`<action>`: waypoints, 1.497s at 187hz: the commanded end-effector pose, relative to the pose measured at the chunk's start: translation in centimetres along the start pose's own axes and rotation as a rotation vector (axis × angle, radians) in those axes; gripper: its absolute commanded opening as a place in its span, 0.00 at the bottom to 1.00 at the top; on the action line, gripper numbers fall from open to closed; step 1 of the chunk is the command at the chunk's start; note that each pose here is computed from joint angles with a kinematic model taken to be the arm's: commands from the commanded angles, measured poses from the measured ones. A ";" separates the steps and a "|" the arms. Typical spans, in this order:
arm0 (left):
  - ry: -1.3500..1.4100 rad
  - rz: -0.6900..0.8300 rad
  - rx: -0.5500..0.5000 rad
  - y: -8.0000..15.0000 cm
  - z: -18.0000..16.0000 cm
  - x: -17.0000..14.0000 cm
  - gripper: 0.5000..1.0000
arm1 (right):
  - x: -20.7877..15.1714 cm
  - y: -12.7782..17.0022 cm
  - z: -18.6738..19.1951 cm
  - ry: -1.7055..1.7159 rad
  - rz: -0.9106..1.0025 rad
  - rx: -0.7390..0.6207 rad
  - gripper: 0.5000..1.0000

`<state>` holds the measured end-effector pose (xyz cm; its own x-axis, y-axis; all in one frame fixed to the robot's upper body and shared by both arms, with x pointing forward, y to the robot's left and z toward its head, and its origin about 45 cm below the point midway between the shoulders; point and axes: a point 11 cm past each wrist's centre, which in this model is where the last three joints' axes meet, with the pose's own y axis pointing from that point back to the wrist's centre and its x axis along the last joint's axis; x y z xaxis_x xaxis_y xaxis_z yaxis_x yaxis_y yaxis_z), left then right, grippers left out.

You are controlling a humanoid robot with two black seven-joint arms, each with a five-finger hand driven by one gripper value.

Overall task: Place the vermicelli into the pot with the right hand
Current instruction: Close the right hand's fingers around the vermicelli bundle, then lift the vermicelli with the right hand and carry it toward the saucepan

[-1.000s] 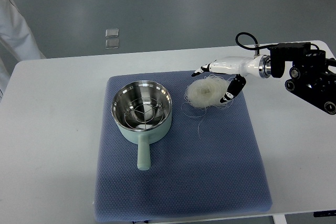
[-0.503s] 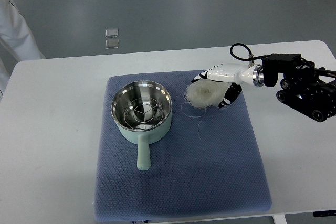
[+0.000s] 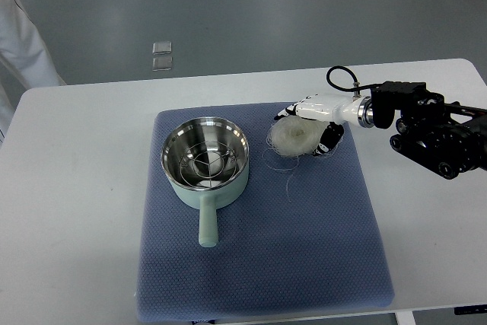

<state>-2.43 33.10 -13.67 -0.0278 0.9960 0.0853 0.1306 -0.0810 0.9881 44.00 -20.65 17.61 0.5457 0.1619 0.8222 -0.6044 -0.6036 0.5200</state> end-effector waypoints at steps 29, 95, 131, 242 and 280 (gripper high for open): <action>-0.001 0.000 0.000 0.0 0.0 0.0 1.00 | 0.2 0.2 0.7 -0.001 0.003 -0.021 0.40; 0.001 0.000 0.000 0.0 0.0 0.0 1.00 | 1.0 0.3 0.7 -0.021 0.027 -0.014 0.01; 0.001 0.000 0.000 0.0 0.0 0.0 1.00 | 4.0 1.2 1.3 -0.069 0.103 -0.018 0.02; -0.001 0.000 0.000 0.0 0.0 0.0 1.00 | 15.8 3.3 -5.0 -0.023 0.269 0.175 0.07; -0.001 0.000 0.000 0.0 0.0 0.0 1.00 | 15.2 1.8 -12.0 0.007 0.230 0.380 0.07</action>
<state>-2.44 33.09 -13.67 -0.0270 0.9960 0.0849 0.1311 -0.0807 0.9881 45.70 -12.54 33.92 0.4052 -0.0199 0.9140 -0.5211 -0.8265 0.2129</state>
